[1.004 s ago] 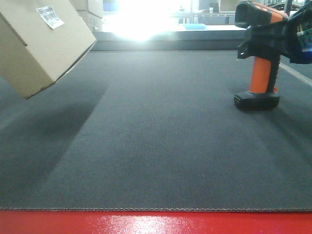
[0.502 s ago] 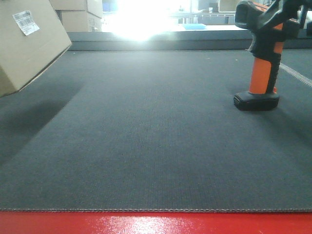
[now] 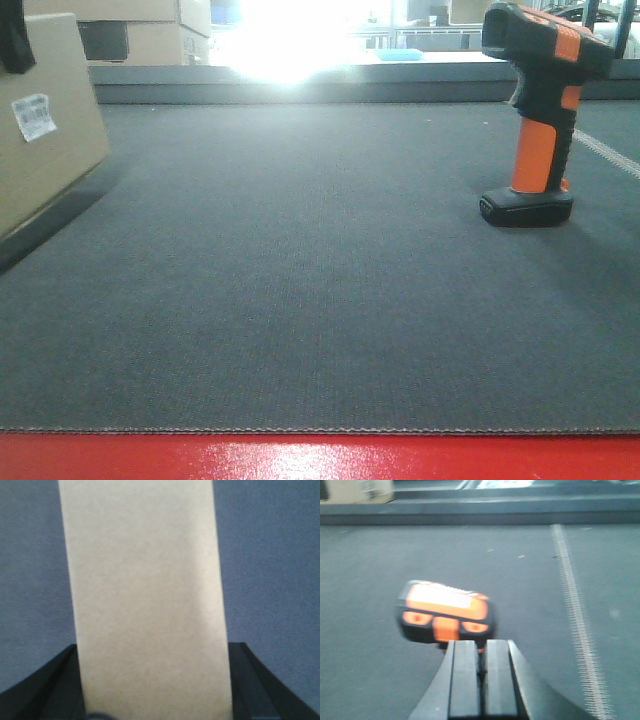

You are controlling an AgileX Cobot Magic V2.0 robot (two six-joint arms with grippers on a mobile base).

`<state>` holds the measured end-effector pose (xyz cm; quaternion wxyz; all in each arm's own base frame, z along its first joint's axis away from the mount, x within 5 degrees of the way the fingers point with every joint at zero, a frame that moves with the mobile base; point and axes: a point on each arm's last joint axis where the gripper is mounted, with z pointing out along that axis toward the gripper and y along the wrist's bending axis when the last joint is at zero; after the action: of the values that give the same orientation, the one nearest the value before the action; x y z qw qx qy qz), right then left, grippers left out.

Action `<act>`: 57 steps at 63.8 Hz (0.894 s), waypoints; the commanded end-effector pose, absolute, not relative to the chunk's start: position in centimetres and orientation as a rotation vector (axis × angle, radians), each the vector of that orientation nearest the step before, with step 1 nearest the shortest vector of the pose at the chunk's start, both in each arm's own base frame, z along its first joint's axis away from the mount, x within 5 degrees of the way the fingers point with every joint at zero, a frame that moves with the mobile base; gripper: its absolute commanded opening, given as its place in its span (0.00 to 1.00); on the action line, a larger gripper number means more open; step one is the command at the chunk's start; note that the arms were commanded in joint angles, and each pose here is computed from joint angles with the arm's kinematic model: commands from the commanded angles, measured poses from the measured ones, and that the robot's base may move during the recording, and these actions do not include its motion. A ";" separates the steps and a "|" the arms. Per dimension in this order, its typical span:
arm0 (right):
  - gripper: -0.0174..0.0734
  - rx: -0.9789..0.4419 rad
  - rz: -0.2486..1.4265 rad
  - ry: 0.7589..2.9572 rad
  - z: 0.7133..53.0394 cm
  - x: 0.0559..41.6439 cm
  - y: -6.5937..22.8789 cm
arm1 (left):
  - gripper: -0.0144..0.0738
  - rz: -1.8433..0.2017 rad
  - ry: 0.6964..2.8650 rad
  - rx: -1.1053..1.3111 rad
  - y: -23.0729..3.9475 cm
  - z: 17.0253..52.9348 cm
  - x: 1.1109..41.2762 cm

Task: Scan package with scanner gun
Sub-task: 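Lower the tan box onto the table and release with the left gripper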

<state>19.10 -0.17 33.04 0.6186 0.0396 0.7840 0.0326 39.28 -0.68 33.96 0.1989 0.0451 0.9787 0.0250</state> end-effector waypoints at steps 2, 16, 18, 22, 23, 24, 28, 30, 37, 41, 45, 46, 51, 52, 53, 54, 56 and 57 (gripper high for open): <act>0.02 0.084 0.015 1.807 33.0 18.8 -0.9 | 0.04 0.064 2.725 0.098 -1.0 34.1 39.5; 0.02 0.087 0.010 1.812 33.0 18.7 -1.0 | 0.04 0.074 2.772 0.087 -0.9 32.6 39.7; 0.02 0.087 0.010 1.812 33.0 18.7 -1.0 | 0.04 0.074 2.778 0.088 -0.9 32.3 39.8; 0.02 0.087 0.010 1.808 33.0 18.7 -1.0 | 0.04 0.080 2.794 0.090 -0.9 31.7 40.1; 0.02 0.087 0.010 1.808 33.0 18.7 -1.0 | 0.04 0.080 2.795 0.090 -0.9 31.7 40.1; 0.02 0.087 0.010 1.808 33.0 18.7 -1.0 | 0.04 0.080 2.797 0.090 -0.9 31.6 40.2; 0.02 0.087 0.010 1.808 33.0 18.7 -1.0 | 0.04 0.080 2.807 0.088 -0.9 31.3 40.1; 0.02 0.087 0.009 1.806 33.0 18.8 -1.0 | 0.04 0.080 2.807 0.088 -0.9 31.3 40.1; 0.02 0.087 0.009 1.803 33.1 18.8 -1.0 | 0.16 0.080 2.807 0.088 -0.9 31.3 40.1; 0.02 0.087 0.009 1.803 33.1 18.8 -1.0 | 0.28 0.080 2.807 0.088 -0.9 31.3 40.1; 0.02 0.087 0.009 1.803 33.1 18.8 -1.0 | 0.44 0.080 2.805 0.088 -0.9 31.4 40.1; 0.02 0.087 0.009 1.803 33.1 18.8 -1.0 | 0.48 0.080 2.805 0.088 -0.9 31.4 40.1; 0.02 0.087 0.009 1.806 33.0 18.8 -1.0 | 0.70 0.079 2.799 0.088 -0.9 31.6 40.0; 0.02 0.087 0.010 1.808 33.0 18.7 -1.0 | 0.74 0.079 2.799 0.088 -0.9 31.6 40.0; 0.02 0.087 0.010 1.808 33.0 18.7 -1.0 | 0.80 0.079 2.796 0.088 -0.9 31.7 39.9; 0.02 0.087 0.010 1.810 33.0 18.7 -1.0 | 0.84 0.079 2.794 0.087 -0.9 31.8 39.9; 0.02 0.087 0.011 1.815 33.0 18.7 -1.0 | 0.87 0.079 2.786 0.087 -0.9 32.1 39.8; 0.02 0.086 0.011 1.817 32.9 18.7 -1.0 | 0.85 0.079 2.782 0.087 -0.9 32.2 39.7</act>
<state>18.86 -0.82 32.71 0.6081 0.0404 0.7927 0.0122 40.03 -0.77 31.52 0.1669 0.0331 0.9850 0.0278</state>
